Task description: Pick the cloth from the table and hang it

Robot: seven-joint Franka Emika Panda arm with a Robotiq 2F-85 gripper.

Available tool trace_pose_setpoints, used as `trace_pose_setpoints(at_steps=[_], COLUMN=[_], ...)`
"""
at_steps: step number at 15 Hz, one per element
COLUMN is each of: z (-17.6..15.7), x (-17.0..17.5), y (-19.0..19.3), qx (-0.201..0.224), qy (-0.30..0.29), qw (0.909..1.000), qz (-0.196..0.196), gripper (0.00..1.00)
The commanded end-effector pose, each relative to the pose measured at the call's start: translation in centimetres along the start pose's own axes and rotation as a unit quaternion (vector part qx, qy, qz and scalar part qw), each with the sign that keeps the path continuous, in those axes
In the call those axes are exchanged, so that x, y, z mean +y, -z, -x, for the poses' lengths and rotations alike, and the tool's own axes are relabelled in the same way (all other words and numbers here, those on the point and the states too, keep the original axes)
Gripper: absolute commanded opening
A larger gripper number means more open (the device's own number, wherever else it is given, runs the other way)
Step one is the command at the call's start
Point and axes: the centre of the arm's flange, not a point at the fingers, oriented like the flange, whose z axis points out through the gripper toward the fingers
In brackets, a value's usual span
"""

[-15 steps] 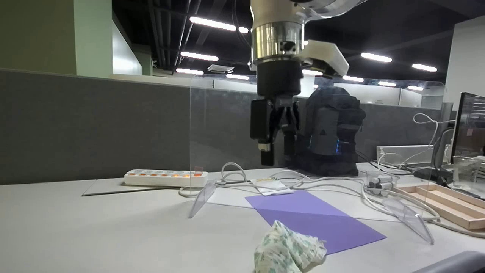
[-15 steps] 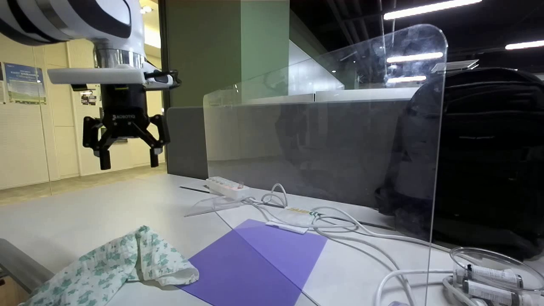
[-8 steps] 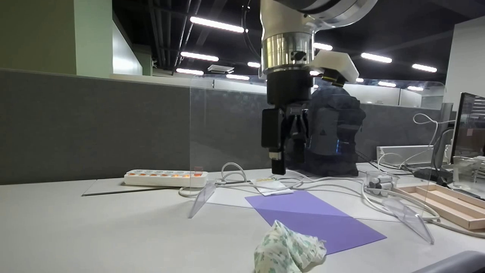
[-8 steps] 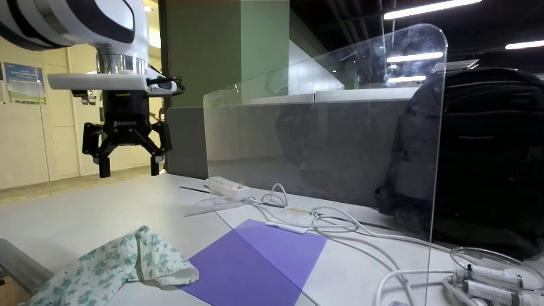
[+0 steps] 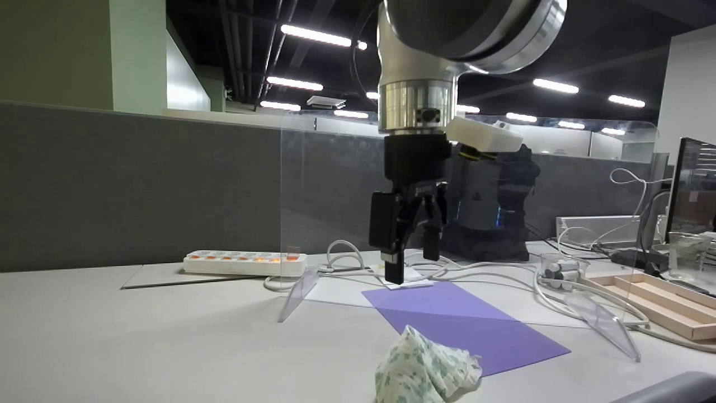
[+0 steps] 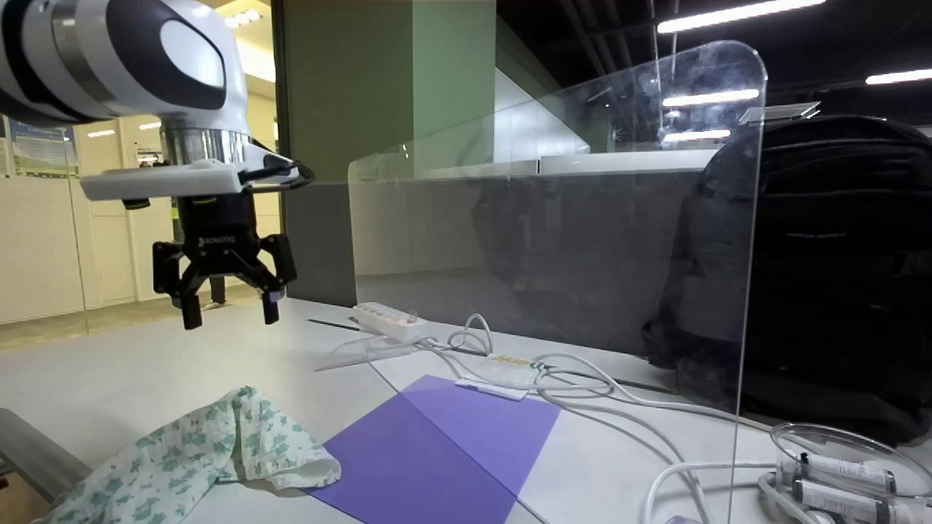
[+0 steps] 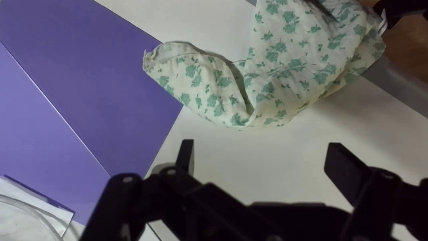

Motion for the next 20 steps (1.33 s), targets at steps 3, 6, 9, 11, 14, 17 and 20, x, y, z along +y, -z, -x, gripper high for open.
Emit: trace_pose_setpoints(at_steps=[3, 6, 9, 11, 14, 17, 20], z=[0.2, 0.7, 1.6, 2.0, 2.5, 2.6, 2.8], x=[0.6, 1.1, 1.2, 1.2, 1.2, 1.4, 1.8], y=[-4.3, -6.6, -8.5, -9.6, -10.6, -11.3, -11.6], qx=[0.018, 0.003, -0.021, -0.034, -0.040, -0.040, -0.039], qy=[-0.050, -0.063, -0.072, -0.075, -0.083, -0.091, -0.098], qw=[0.9984, 0.9979, 0.9972, 0.9966, 0.9958, 0.9951, 0.9944], qz=[0.017, 0.014, 0.009, 0.004, 0.004, 0.005, 0.005], gripper=[1.00, 1.00, 1.00, 1.00, 0.75, 0.59, 0.38])
